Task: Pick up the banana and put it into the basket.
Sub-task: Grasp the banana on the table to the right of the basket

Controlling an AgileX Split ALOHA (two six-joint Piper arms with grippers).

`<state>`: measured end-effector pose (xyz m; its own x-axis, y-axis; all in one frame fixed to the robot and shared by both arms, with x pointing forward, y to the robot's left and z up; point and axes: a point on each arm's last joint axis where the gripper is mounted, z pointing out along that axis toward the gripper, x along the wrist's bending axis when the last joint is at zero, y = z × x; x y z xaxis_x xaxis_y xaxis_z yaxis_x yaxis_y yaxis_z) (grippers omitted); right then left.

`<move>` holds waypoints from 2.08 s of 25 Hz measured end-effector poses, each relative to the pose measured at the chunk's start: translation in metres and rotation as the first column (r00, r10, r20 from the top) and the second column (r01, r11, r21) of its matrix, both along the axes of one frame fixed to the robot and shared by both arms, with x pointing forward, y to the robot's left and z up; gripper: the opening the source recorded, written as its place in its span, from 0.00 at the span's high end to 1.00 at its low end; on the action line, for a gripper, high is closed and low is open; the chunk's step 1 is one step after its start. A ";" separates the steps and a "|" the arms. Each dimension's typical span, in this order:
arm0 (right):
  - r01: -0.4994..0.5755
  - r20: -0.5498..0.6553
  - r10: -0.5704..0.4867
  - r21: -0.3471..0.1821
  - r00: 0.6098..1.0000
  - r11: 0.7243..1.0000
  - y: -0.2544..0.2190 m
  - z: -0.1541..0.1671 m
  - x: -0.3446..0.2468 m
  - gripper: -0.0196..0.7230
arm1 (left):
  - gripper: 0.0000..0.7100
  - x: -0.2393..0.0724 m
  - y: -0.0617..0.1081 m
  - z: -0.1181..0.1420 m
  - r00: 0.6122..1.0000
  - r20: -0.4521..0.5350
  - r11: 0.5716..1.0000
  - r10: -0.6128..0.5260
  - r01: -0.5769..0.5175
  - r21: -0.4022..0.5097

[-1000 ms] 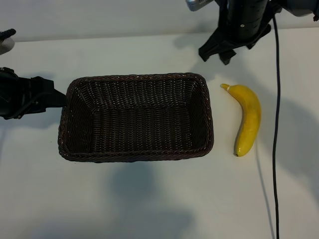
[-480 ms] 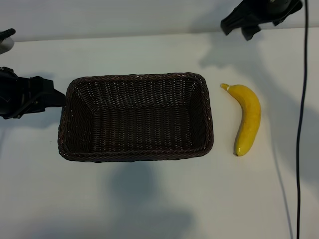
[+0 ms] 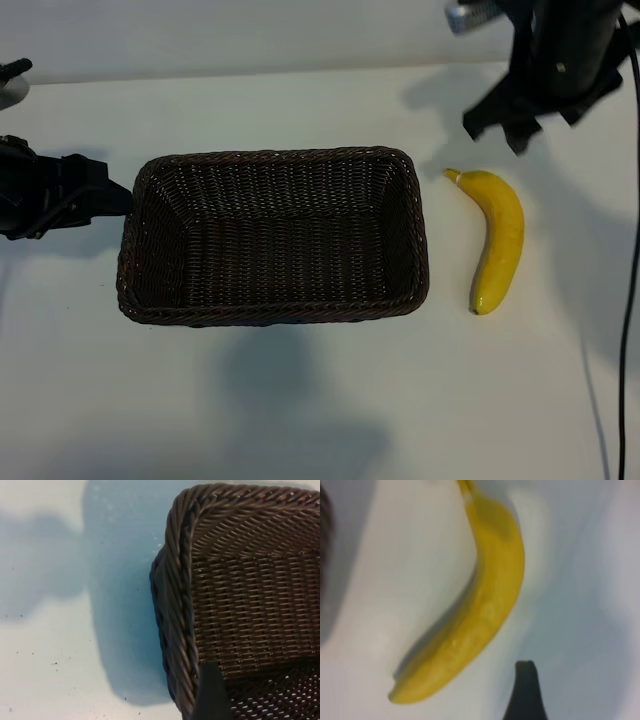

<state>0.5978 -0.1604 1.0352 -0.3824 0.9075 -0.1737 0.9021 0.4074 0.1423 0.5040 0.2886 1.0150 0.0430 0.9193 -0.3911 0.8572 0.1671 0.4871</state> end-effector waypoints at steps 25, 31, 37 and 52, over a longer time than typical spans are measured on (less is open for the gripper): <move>0.015 0.036 -0.020 0.139 0.999 0.990 0.008 -0.053 -0.002 0.22 | 0.22 -0.001 0.001 -0.001 1.000 -0.003 1.000 -0.014 0.014 0.018; 0.021 -0.022 -0.019 0.113 1.000 0.993 0.010 -0.081 0.004 0.22 | 0.22 -0.001 0.001 -0.001 1.000 -0.006 1.000 -0.016 0.016 0.017; 0.018 -0.011 -0.017 0.120 1.000 0.993 0.012 -0.088 0.007 0.22 | 0.22 -0.002 0.000 -0.001 1.000 -0.018 1.000 -0.025 0.025 0.011; -0.002 0.014 0.000 0.098 1.000 0.995 0.010 -0.089 0.010 0.22 | 0.22 -0.003 -0.001 -0.001 0.999 -0.025 1.000 -0.027 0.028 0.008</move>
